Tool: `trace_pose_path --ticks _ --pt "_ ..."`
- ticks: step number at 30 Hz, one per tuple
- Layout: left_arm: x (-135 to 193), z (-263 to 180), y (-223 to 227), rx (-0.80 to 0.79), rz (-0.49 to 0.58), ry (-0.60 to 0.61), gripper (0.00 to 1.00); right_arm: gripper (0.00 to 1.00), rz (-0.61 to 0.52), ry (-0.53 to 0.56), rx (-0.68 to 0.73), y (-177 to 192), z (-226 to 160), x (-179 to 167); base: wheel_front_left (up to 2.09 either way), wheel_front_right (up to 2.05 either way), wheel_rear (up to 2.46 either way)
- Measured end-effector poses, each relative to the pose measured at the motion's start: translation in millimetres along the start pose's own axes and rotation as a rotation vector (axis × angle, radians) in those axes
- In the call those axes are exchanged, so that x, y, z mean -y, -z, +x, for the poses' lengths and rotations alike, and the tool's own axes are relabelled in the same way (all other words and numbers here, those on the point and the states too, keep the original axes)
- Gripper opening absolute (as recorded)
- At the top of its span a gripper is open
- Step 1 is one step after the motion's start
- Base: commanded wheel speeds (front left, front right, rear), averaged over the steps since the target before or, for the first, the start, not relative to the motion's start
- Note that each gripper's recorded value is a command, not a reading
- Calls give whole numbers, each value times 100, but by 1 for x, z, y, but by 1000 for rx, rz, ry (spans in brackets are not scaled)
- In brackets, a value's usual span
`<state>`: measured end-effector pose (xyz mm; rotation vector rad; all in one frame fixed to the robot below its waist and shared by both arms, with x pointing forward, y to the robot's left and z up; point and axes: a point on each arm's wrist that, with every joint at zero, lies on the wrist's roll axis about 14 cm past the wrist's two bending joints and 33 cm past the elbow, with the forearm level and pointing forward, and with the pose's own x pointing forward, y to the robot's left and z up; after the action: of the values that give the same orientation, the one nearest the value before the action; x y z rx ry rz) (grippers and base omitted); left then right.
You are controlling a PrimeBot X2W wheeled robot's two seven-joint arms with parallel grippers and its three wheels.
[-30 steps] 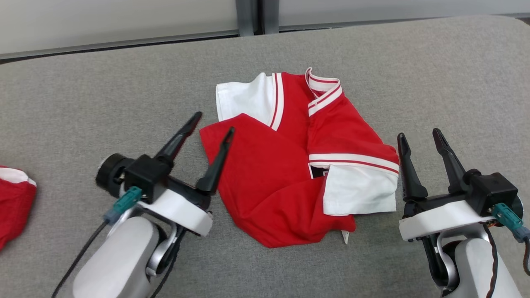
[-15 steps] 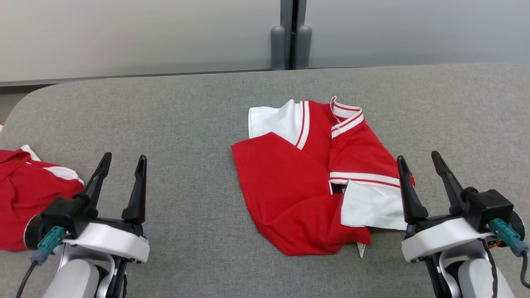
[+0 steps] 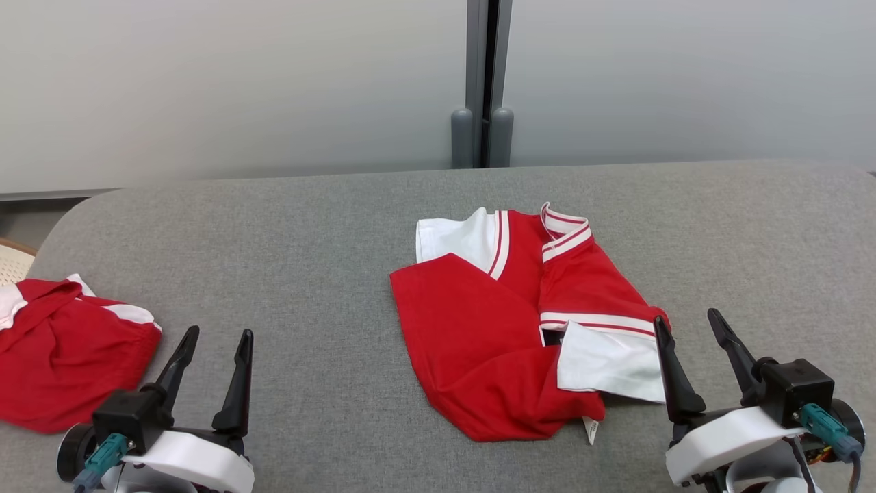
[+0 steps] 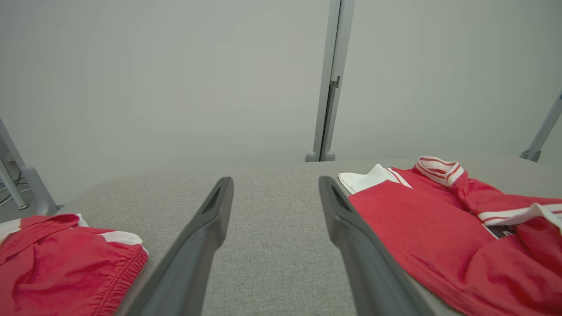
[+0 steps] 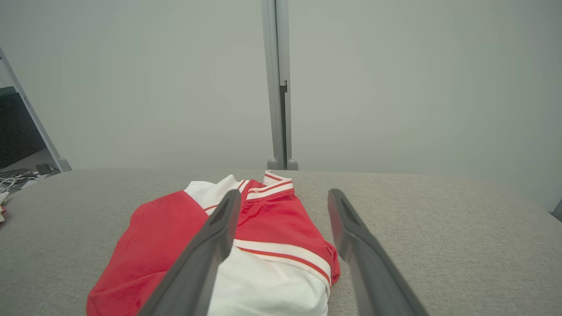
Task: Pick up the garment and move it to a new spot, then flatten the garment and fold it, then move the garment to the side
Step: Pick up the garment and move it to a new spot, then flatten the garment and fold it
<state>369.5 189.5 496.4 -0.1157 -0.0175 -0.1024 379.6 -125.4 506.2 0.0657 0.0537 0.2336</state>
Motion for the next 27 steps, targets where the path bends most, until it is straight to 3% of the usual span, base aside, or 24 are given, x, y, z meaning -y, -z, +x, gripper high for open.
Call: trace_pose_path --ticks 27 --pt "3 -6 10 -29 5 7 100 100 9 16 11 -5 -6 3 0 0 0"
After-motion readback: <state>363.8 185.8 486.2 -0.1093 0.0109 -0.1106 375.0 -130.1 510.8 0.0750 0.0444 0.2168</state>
